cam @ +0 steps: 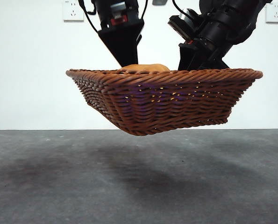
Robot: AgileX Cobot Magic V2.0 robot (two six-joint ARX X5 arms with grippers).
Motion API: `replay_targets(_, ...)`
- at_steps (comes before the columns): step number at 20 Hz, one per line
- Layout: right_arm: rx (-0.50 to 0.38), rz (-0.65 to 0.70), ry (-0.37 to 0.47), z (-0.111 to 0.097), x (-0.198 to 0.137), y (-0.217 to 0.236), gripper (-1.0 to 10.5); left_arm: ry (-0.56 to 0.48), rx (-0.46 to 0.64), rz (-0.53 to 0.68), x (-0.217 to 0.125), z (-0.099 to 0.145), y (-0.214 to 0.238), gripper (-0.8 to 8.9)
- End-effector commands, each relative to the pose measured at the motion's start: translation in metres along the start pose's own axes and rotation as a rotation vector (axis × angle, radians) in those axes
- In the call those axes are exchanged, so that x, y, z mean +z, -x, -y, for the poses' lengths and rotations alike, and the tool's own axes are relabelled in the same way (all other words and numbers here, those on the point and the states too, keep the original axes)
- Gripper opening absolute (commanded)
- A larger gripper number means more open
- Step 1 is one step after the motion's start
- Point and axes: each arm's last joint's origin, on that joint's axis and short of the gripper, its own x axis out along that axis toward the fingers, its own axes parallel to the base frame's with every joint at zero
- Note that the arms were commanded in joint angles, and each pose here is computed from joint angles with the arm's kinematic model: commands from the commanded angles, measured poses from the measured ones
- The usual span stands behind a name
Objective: Help me put the vegetables on the table into the basket
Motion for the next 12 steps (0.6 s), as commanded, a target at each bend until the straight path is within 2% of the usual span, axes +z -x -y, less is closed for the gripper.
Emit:
replay_targets(1,0.015,0.008,-0.011,0.001,0.001,-0.001,-0.1,0.101,0.072,0.077,-0.006,-0.002,0.03,3.82)
replay_targets(4,0.008,0.03,-0.027,0.005,0.003,0.002,-0.1,0.283,0.192,0.211,-0.025,0.001,0.089,3.71)
replay_targets(5,0.002,0.053,-0.045,0.01,0.004,0.005,-0.1,0.343,0.222,0.249,-0.033,0.004,0.108,3.14)
replay_targets(7,-0.018,0.11,-0.101,0.026,0.009,0.018,-0.1,0.447,0.292,0.33,-0.053,0.016,0.15,-0.26)
replay_targets(10,-0.081,0.187,-0.188,0.061,0.012,0.049,-0.1,0.567,0.385,0.449,-0.083,0.042,0.203,-0.06)
replay_targets(12,-0.118,0.217,-0.232,0.08,0.009,0.062,-0.1,0.582,0.409,0.492,-0.096,0.061,0.225,-0.06)
